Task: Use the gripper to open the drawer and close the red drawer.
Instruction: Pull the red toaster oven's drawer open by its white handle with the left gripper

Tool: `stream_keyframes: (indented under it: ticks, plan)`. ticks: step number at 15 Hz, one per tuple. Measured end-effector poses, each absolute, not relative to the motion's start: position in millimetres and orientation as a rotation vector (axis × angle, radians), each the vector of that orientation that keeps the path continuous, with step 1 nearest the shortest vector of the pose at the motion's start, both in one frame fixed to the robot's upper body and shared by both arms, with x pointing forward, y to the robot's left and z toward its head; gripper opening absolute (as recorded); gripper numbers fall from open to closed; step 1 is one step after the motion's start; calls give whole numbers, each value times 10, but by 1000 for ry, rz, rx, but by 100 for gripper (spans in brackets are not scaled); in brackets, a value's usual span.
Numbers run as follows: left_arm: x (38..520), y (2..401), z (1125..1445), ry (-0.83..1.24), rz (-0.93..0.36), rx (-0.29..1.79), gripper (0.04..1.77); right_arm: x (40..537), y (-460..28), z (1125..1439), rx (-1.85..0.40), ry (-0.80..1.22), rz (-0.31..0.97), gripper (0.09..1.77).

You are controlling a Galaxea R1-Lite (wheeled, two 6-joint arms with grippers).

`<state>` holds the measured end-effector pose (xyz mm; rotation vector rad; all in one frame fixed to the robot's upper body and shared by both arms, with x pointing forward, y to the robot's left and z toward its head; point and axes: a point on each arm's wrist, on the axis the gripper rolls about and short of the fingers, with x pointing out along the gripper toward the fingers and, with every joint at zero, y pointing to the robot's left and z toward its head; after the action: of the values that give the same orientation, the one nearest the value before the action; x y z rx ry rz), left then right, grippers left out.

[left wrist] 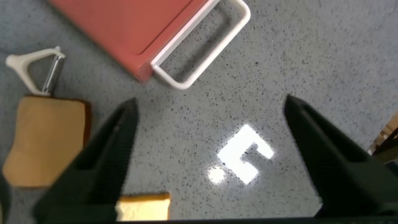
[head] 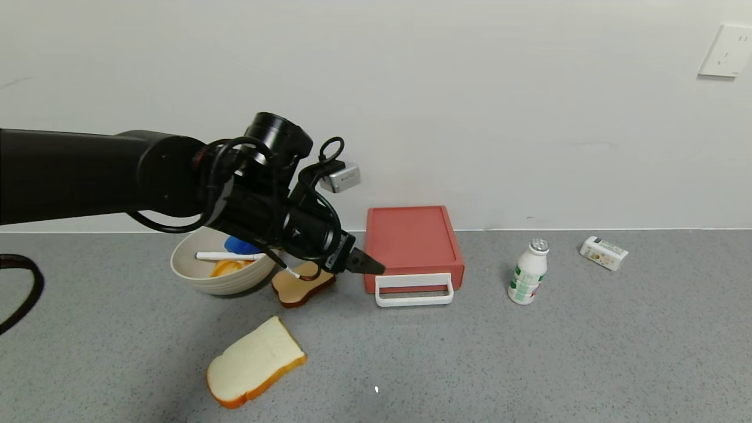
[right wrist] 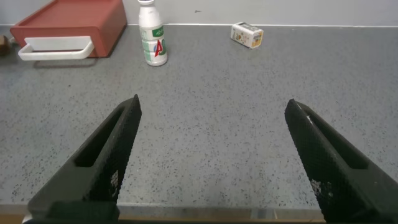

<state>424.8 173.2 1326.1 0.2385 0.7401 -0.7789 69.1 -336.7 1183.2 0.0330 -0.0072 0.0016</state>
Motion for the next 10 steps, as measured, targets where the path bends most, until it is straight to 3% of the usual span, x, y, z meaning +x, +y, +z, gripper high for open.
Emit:
stream_keyframes:
  ticks: [3, 6, 7, 8, 10]
  plan:
    - [4375, 1519, 13080, 769, -802, 278, 112, 691, -3367, 11832, 33, -7, 2, 170]
    - [4437, 1283, 12915, 782, -811, 345, 80, 691, -3367, 11832, 34, -7, 1, 170]
    - [4454, 1205, 12862, 788, -808, 364, 59, 691, -3367, 11832, 33, -7, 1, 170]
    - [4465, 1148, 12806, 809, -801, 384, 13, 691, -3367, 11832, 34, -7, 1, 170]
    - [4494, 1050, 12704, 851, -792, 421, 11, 691, -3367, 11832, 33, -7, 1, 170]
